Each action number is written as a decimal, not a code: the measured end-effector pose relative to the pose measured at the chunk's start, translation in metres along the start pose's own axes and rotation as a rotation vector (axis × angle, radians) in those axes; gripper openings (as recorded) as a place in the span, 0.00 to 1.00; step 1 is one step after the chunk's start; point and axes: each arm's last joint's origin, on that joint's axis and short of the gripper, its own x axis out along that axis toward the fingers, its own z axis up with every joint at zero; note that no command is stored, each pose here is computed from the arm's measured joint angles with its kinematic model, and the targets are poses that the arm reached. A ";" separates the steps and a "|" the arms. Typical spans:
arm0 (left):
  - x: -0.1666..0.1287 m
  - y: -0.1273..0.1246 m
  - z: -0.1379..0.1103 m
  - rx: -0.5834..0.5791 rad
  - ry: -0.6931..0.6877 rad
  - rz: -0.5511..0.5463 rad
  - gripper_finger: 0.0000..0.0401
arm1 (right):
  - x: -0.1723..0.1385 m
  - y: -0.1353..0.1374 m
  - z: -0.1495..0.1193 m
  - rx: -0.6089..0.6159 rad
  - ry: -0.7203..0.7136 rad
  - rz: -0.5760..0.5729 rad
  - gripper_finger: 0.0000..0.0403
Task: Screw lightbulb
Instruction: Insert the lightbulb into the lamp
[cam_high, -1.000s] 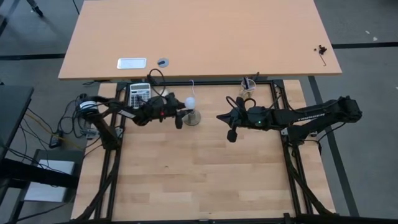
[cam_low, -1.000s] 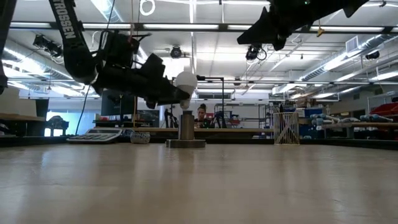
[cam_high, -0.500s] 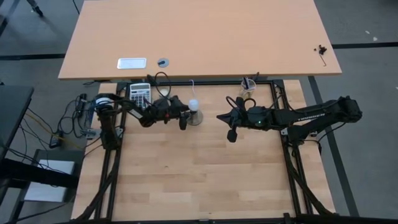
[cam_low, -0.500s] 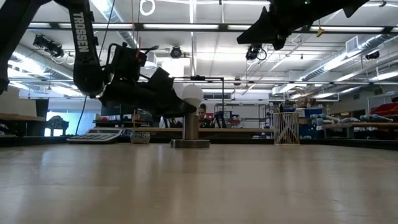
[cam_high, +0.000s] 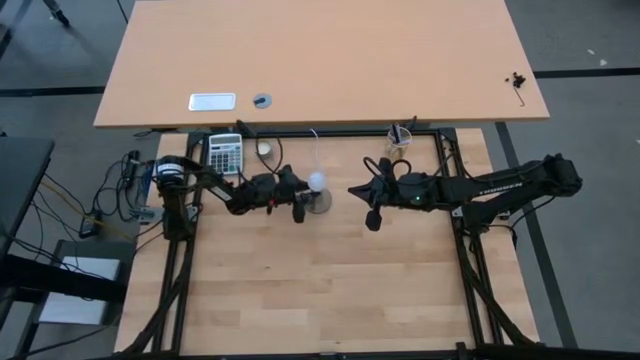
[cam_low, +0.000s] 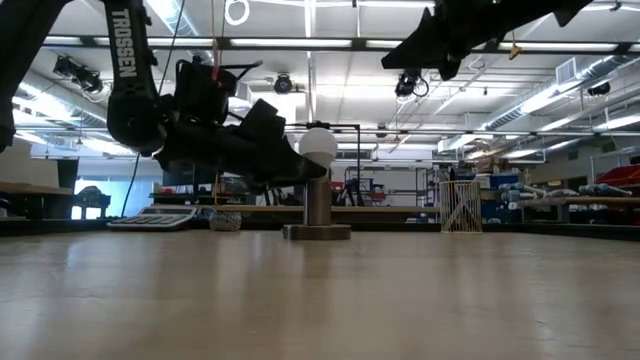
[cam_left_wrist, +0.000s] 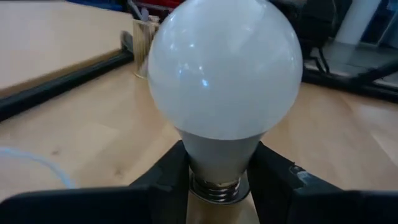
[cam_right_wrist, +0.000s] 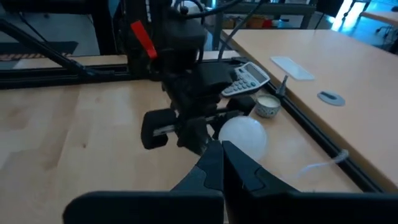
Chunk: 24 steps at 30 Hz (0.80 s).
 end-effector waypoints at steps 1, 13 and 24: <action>0.000 -0.001 0.000 0.011 0.000 -0.001 0.31 | 0.000 0.001 0.001 0.012 -0.007 0.003 0.01; 0.000 0.001 0.000 0.074 -0.010 0.072 0.31 | 0.024 0.013 -0.002 0.046 -0.092 0.021 0.01; 0.000 -0.003 -0.001 0.125 -0.007 0.078 0.31 | 0.092 0.010 0.009 0.175 -0.067 -0.075 0.01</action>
